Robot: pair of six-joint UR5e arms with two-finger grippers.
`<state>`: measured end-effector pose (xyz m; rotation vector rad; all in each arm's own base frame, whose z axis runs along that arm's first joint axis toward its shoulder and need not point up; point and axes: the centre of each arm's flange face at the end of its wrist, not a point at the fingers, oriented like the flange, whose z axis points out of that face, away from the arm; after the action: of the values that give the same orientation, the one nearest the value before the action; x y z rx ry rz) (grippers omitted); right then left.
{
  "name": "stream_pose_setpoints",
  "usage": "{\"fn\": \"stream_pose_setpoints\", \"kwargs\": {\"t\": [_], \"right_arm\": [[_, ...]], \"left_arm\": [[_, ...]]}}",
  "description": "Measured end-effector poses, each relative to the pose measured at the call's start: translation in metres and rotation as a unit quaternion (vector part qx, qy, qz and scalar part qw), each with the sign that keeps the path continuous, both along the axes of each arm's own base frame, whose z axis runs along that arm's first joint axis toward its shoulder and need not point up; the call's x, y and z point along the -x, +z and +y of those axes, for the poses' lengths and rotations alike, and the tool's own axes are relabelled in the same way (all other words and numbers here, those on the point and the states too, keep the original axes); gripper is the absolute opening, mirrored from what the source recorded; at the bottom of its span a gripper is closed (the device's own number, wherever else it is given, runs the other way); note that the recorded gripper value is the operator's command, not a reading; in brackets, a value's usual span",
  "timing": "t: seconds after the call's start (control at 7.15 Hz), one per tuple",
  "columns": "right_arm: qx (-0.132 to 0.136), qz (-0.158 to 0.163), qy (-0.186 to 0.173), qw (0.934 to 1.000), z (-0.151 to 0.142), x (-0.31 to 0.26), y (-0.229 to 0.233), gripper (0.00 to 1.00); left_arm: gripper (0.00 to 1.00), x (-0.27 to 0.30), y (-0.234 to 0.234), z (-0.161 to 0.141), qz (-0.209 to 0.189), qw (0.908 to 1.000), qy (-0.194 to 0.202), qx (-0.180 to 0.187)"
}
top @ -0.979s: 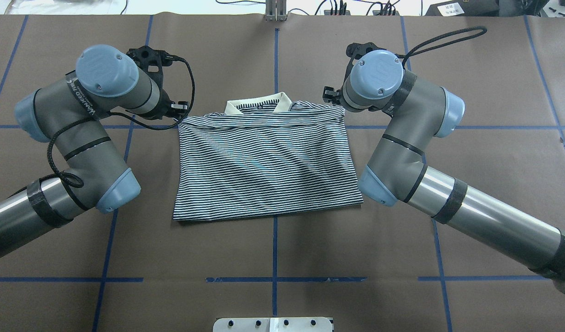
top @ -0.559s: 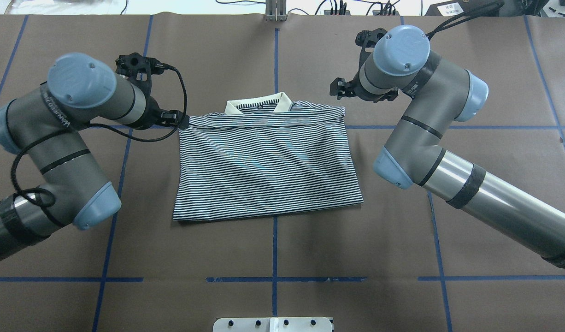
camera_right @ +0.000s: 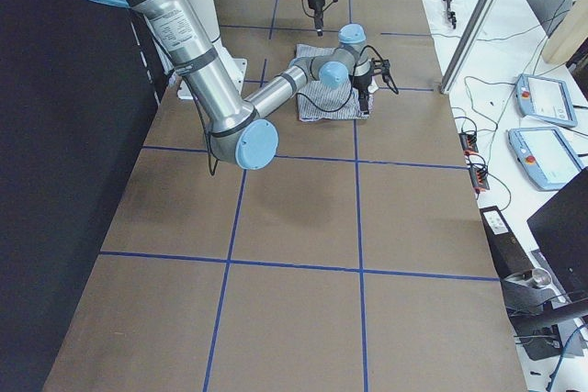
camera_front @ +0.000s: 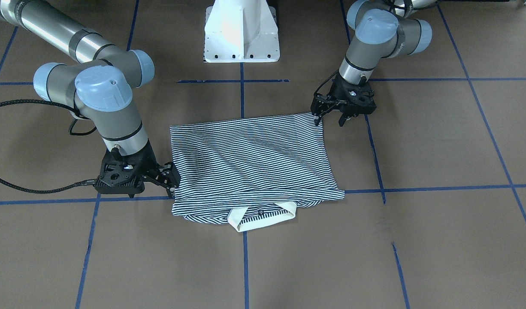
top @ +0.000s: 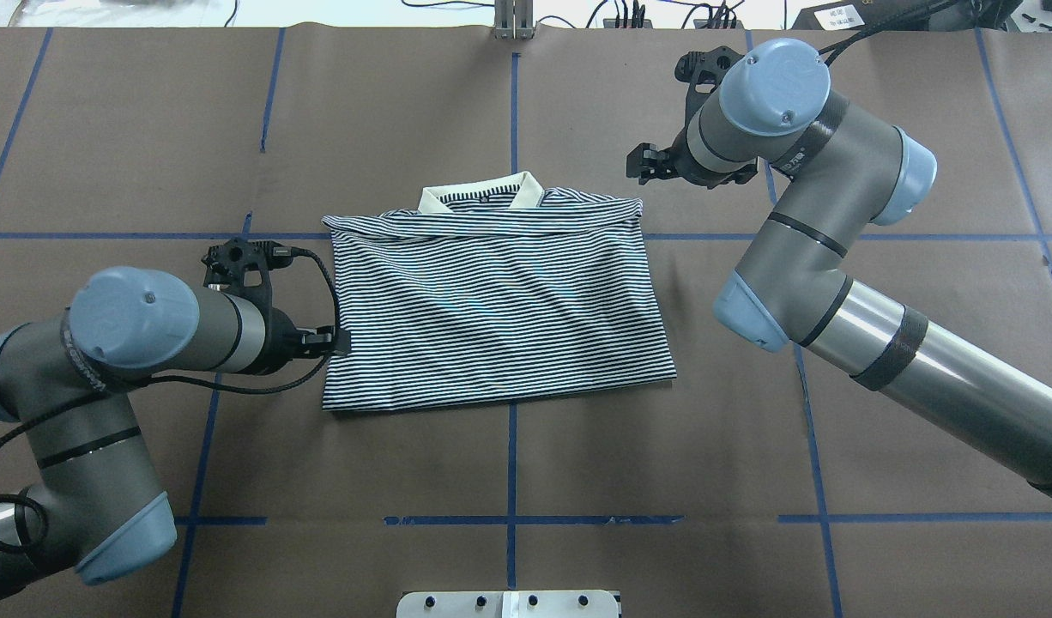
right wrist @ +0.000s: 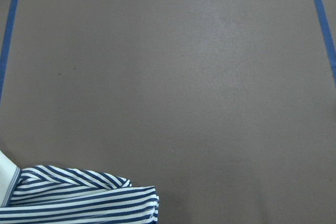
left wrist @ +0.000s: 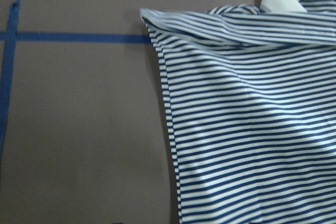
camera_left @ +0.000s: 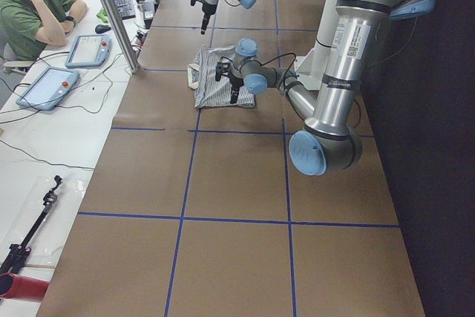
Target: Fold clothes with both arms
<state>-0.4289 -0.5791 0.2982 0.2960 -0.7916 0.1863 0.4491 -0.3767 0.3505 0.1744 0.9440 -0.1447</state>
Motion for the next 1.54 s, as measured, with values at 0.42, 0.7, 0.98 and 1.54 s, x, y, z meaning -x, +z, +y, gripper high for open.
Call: {"fn": "stream_pose_setpoints", "kwargs": {"t": [0.42,0.7,0.98,1.54], "right_arm": [[-0.001,0.000,0.000,1.0000,0.000,0.000,0.000,1.00],[0.000,0.000,0.000,1.0000,0.000,0.000,0.001,1.00],[0.000,0.000,0.000,1.0000,0.000,-0.001,0.001,1.00],[0.001,0.001,0.001,1.0000,0.001,0.001,0.002,1.00]], "left_arm": [[0.53,-0.024,0.007,0.029,0.000,0.9997,-0.003,0.026],[0.28,-0.030,0.007,0.037,0.001,0.9995,0.002,0.031],[0.00,-0.033,0.007,0.039,0.001,0.9995,0.004,0.032],[0.00,-0.021,0.023,0.036,-0.019,0.9996,0.013,0.014]]}}
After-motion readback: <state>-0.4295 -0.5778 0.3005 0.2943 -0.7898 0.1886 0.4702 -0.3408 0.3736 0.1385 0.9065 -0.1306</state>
